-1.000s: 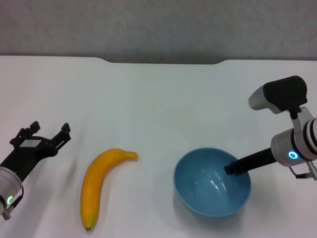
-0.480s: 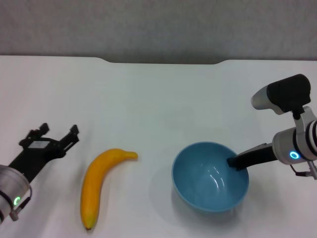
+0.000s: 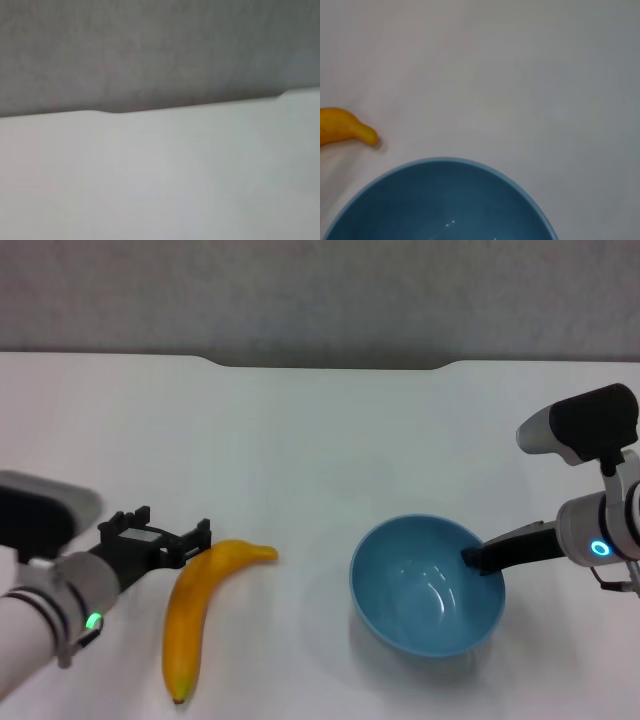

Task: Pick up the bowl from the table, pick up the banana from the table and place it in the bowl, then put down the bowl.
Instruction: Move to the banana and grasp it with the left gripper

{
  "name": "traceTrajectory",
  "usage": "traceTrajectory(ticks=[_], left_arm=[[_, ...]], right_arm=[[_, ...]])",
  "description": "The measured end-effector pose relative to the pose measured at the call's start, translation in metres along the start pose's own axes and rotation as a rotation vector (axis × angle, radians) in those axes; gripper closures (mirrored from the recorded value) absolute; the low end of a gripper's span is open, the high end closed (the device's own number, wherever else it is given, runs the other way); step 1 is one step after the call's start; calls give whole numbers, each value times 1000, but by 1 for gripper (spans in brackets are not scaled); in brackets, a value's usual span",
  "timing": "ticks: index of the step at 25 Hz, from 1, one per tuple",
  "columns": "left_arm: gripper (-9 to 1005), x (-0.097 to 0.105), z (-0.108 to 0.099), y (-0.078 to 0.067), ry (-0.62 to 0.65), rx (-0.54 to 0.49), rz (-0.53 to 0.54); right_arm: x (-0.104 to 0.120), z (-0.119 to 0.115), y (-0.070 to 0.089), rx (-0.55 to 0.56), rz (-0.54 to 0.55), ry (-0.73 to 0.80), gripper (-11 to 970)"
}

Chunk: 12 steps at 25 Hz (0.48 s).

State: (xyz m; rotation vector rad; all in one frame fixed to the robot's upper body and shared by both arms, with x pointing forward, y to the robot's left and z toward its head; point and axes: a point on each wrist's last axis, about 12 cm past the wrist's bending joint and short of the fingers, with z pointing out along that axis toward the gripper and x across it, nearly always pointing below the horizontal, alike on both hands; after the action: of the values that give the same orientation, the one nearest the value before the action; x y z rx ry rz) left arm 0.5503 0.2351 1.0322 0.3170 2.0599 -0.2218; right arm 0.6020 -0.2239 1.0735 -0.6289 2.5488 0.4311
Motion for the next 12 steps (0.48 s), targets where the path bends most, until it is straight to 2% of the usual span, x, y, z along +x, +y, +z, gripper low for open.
traceTrajectory(ticks=[2,5,7,12], left_arm=[[108,-7,-7,-16,27,-56,95],[109,-18,-17,-32,21,-82,160],[110,-21,-19,-36,36,-96,165],[112,-21,-15,-41,166,-135,147]], right_arm=[[1,-1,-1,2,3,-6,932],[0,-2,-1,4,3,-14,931],[0,-3,-1,5,3,-16,931],[-2,-3,-1,7,3,-21,931]])
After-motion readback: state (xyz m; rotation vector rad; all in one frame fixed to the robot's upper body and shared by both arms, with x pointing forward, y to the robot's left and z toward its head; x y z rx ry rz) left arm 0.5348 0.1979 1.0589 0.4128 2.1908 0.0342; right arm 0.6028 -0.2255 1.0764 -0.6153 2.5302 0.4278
